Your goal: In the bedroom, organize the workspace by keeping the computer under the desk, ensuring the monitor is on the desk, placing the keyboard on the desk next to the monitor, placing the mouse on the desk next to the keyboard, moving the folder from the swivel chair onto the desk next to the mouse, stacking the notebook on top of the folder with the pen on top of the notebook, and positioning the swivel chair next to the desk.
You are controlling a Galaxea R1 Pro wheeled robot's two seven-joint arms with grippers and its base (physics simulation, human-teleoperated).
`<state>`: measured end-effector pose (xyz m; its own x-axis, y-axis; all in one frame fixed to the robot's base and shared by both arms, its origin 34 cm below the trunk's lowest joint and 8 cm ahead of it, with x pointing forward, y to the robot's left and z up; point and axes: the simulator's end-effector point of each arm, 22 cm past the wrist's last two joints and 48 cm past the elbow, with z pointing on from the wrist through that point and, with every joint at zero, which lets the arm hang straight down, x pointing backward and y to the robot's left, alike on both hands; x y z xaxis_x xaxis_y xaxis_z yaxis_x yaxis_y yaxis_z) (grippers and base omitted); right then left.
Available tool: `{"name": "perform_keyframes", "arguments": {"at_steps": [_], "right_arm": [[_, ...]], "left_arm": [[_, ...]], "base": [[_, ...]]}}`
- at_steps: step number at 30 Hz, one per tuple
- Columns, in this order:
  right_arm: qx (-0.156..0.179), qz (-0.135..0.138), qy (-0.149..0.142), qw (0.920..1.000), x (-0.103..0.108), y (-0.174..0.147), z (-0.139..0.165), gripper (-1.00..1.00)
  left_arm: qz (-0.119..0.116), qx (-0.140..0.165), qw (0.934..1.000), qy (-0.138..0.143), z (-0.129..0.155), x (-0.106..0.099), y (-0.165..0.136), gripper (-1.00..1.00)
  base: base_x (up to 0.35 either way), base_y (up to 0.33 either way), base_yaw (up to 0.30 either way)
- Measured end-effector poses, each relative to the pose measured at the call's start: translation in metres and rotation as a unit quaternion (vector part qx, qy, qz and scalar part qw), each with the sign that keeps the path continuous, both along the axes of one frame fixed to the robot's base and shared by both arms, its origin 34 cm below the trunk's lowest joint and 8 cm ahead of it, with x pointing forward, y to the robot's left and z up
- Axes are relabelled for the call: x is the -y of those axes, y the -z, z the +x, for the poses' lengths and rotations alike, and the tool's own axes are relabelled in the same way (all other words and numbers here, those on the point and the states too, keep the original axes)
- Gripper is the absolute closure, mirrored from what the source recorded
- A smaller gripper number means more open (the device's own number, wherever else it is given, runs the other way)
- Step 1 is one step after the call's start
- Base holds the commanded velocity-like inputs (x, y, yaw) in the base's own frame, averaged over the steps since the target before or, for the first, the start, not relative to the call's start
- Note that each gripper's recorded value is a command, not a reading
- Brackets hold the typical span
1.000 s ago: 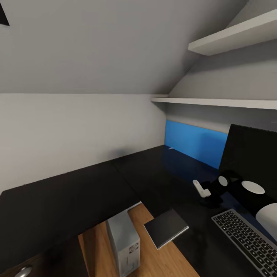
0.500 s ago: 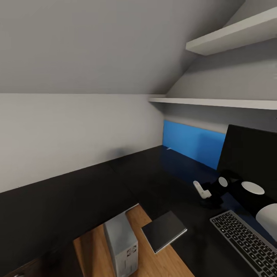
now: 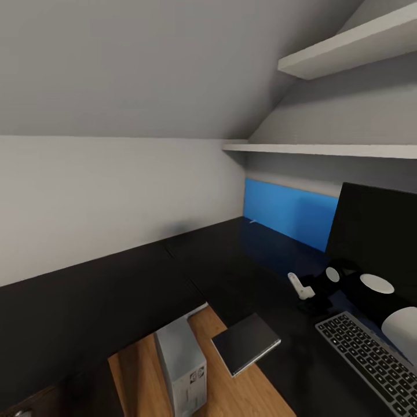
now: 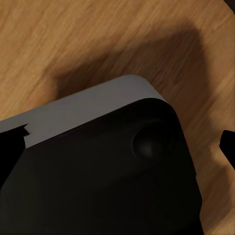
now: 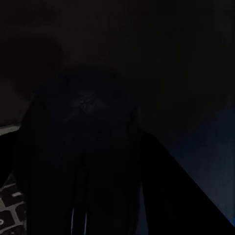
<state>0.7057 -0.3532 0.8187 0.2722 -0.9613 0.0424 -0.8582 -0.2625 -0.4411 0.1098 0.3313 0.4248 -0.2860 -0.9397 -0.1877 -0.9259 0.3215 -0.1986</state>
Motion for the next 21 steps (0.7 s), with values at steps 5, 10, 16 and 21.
{"name": "perform_keyframes", "arguments": {"at_steps": [5,10,16,21], "right_arm": [[0.001,0.003,-0.004,1.0000,-0.007,0.002,0.001,1.00],[0.008,0.004,-0.007,0.9999,-0.010,0.001,0.004,1.00],[0.002,0.003,0.006,1.0000,-0.001,0.011,0.003,1.00],[0.002,-0.006,0.013,0.9999,0.008,0.016,0.004,1.00]], "left_arm": [[-0.001,0.003,1.0000,0.003,0.001,0.001,0.002,-1.00],[0.000,0.006,0.9999,0.012,0.002,0.006,0.002,-1.00],[0.005,0.007,0.9999,0.015,0.002,0.007,0.001,-1.00],[0.005,0.005,0.9999,0.014,0.001,0.006,0.002,-1.00]], "base": [[0.000,0.000,0.000],[0.124,0.000,0.000],[0.178,0.000,0.000],[0.031,0.000,0.000]]}}
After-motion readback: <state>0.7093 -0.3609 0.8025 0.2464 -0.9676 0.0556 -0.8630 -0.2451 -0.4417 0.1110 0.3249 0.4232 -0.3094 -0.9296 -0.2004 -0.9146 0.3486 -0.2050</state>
